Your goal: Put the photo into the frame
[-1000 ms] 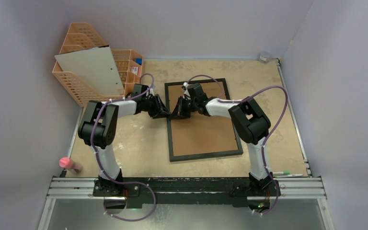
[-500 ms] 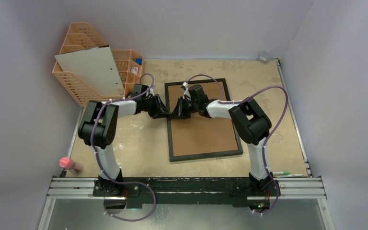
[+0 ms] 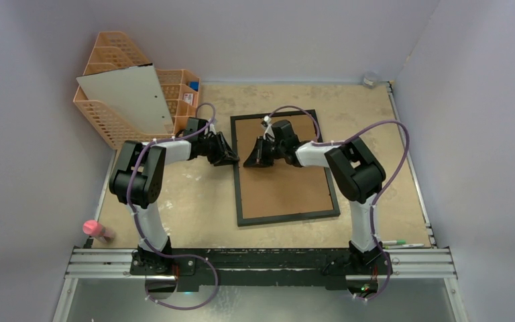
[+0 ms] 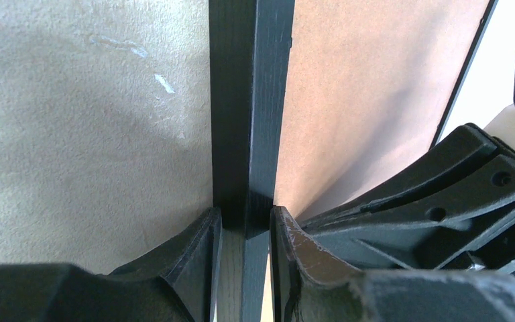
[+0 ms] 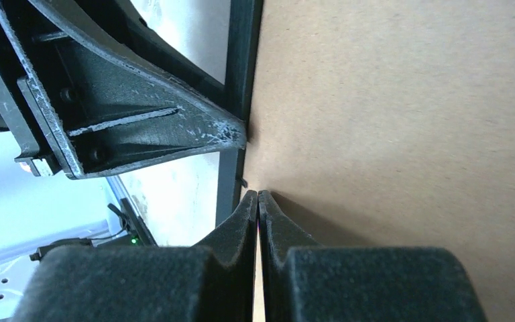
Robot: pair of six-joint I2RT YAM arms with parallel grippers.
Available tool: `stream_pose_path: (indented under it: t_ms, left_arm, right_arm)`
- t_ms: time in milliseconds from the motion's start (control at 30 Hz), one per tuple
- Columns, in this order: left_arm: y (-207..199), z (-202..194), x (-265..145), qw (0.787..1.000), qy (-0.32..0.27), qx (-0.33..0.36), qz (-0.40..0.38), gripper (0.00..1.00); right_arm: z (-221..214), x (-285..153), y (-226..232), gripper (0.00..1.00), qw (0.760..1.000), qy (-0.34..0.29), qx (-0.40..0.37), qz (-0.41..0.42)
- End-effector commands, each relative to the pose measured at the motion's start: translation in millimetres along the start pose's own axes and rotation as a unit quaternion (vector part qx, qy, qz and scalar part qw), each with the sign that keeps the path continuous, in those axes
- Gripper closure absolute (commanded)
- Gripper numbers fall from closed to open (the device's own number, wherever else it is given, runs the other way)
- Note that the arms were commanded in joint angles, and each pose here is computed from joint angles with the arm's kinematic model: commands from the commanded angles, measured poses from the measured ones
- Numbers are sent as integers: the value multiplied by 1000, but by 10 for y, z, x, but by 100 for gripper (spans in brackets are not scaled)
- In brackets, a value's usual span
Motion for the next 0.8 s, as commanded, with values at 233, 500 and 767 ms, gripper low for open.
stream_pose_path:
  t_ms: [233,500,767]
  left_arm:
    - [238,64,-11,998,-12,-22,52,78]
    - [-115,107,-185,1000,-9,15,-2,47]
    - [-123,-125,-328,999,8,14,-30,35]
  right_arm:
    - [-219,-247,-510,92,992,25,-6,-120]
    - [-307,-440,550,69,992,16,-110,63]
    - [-949,-272,893,68,979,90,-129,132]
Point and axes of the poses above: each gripper's point midway between its finger pads, its own x axis out along the fingers, its own y axis along the line the jaws close on, z = x × y, the point moved 3 cm from there along -x, back along the fingers, and after that the axes turned 12 degrees about -x, right-handed, at the moved point
